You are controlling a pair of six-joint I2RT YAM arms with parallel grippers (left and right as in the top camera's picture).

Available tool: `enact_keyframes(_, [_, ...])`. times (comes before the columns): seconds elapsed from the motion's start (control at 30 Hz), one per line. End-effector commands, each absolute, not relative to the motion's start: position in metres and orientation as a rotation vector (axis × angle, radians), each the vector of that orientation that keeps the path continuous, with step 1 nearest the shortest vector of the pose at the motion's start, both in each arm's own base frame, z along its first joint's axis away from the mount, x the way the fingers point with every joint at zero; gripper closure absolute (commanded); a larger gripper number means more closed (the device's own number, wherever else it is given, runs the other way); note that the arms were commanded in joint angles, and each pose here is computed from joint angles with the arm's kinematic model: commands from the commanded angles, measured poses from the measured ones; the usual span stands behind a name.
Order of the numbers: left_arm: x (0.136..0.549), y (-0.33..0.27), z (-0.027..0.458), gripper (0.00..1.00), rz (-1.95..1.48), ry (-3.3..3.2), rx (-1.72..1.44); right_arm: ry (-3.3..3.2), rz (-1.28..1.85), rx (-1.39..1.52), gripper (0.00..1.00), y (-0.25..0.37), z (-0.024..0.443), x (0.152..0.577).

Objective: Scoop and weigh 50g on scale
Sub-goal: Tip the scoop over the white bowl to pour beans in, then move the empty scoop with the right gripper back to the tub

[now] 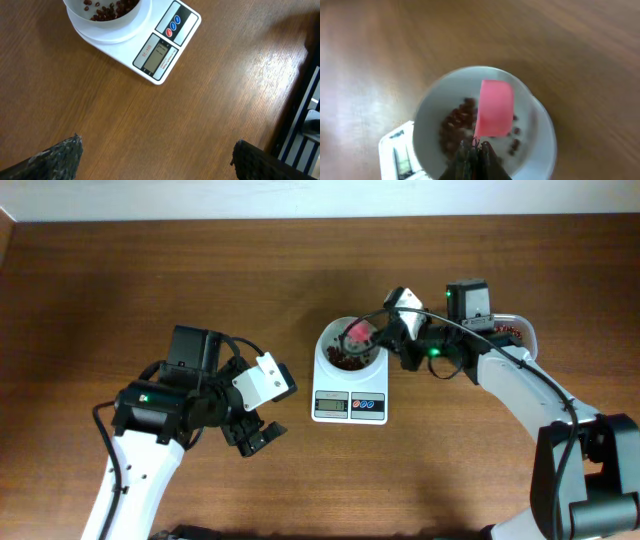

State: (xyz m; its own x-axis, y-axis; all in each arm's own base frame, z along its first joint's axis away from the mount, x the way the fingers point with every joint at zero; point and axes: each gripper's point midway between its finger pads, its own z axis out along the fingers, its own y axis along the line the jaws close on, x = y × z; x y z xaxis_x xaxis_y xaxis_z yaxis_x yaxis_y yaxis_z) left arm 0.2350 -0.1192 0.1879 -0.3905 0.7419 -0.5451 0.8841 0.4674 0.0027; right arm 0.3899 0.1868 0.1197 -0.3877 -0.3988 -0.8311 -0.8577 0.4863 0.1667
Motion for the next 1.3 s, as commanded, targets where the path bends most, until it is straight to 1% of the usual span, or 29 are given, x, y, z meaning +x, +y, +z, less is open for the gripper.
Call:
enact_keyframes(0.0, [0.234, -0.12, 0.186, 0.01, -0.407, 2.231, 1.365, 1.932, 0.928, -1.051, 0.96, 0.2, 0.131, 0.376])
enact_keyframes(0.1, [0.234, -0.12, 0.186, 0.01, -0.407, 2.231, 1.365, 2.007, 0.698, -1.02, 0.96, 0.181, 0.117, 0.399])
enact_keyframes(0.17, [0.234, -0.12, 0.186, 0.01, -0.407, 2.232, 1.365, 1.864, 0.905, -1.073, 0.96, 0.202, 0.144, 0.381])
enact_keyframes(0.2, [0.234, -0.12, 0.186, 0.01, -0.407, 2.231, 1.365, 1.82, 0.957, -1.087, 0.96, 0.206, 0.154, 0.375])
enact_keyframes(0.3, [0.234, -0.12, 0.186, 0.01, -0.407, 2.232, 1.365, 1.784, 0.986, -1.041, 0.96, 0.206, 0.188, 0.369])
enact_keyframes(0.33, [0.234, -0.12, 0.186, 0.01, -0.407, 2.232, 1.365, 1.76, 0.955, -1.028, 0.96, 0.198, 0.204, 0.369])
enact_keyframes(0.43, [0.234, -0.12, 0.186, 0.01, -0.407, 2.231, 1.365, 1.748, 0.89, -0.973, 0.96, 0.172, 0.23, 0.368])
enact_keyframes(0.53, [0.234, -0.12, 0.186, 0.01, -0.407, 2.232, 1.365, 1.835, 0.82, -0.812, 0.96, 0.116, 0.247, 0.36])
enact_keyframes(0.6, [0.234, -0.12, 0.186, 0.01, -0.407, 2.232, 1.365, 1.957, 0.791, -0.659, 0.96, 0.078, 0.239, 0.353])
enact_keyframes(0.67, [0.234, -0.12, 0.186, 0.01, -0.407, 2.231, 1.365, 2.13, 0.741, -0.469, 0.96, 0.038, 0.215, 0.345])
enact_keyframes(0.73, [0.234, -0.12, 0.186, 0.01, -0.407, 2.231, 1.365, 2.286, 0.563, -0.278, 0.96, -0.015, 0.19, 0.341])
enact_keyframes(0.83, [0.234, -0.12, 0.186, 0.01, -0.407, 2.231, 1.365, 2.364, 0.427, -0.106, 0.96, -0.057, 0.175, 0.341])
enact_keyframes(0.97, [0.234, -0.12, 0.186, 0.01, -0.407, 2.232, 1.365, 2.445, 0.402, 0.0, 0.96, -0.077, 0.145, 0.348])
enact_keyframes(1.1, [0.234, -0.12, 0.186, 0.01, -0.407, 2.232, 1.365, 2.445, 0.458, 0.165, 0.96, -0.089, 0.118, 0.372])
enact_keyframes(1.17, [0.234, -0.12, 0.186, 0.01, -0.407, 2.232, 1.365, 2.434, 0.468, 0.213, 0.96, -0.095, 0.108, 0.382])
enact_keyframes(1.27, [0.234, -0.12, 0.186, 0.01, -0.407, 2.231, 1.365, 2.452, 0.486, 0.237, 0.96, -0.097, 0.092, 0.386])
